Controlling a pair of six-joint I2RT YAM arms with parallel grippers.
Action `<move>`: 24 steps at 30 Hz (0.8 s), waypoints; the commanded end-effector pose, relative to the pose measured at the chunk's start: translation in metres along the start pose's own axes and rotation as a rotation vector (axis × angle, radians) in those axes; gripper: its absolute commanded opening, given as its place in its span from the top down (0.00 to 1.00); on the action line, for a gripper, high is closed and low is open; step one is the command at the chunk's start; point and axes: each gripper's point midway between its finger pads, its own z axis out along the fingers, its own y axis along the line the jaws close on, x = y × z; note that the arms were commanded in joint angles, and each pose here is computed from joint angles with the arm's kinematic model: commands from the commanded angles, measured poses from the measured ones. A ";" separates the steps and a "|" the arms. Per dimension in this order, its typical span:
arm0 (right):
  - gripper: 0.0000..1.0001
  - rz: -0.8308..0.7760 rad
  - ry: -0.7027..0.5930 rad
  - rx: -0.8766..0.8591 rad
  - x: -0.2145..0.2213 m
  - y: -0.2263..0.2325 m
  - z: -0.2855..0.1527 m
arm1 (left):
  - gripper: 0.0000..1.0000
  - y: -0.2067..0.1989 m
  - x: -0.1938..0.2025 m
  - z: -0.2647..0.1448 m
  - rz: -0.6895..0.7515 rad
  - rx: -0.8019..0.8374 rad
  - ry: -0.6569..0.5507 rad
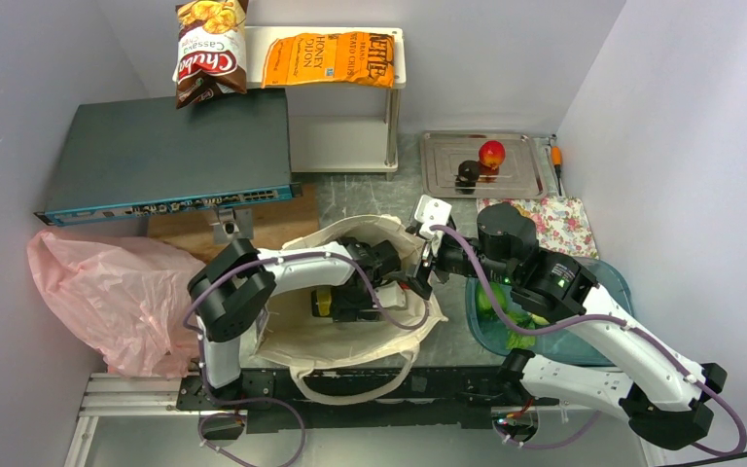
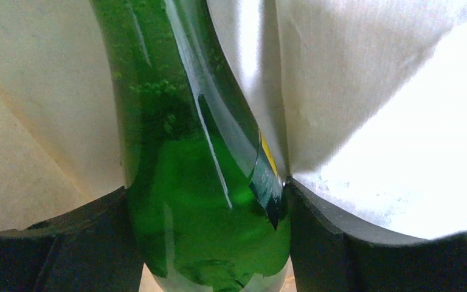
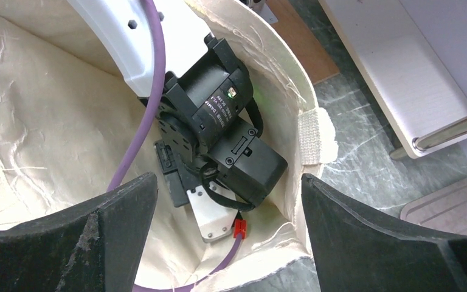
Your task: Untie the knot of the grocery bags and take out the mixed food
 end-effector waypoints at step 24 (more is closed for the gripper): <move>0.12 0.099 -0.156 0.007 -0.046 -0.006 0.002 | 1.00 0.003 -0.040 -0.204 -0.034 -0.189 -1.024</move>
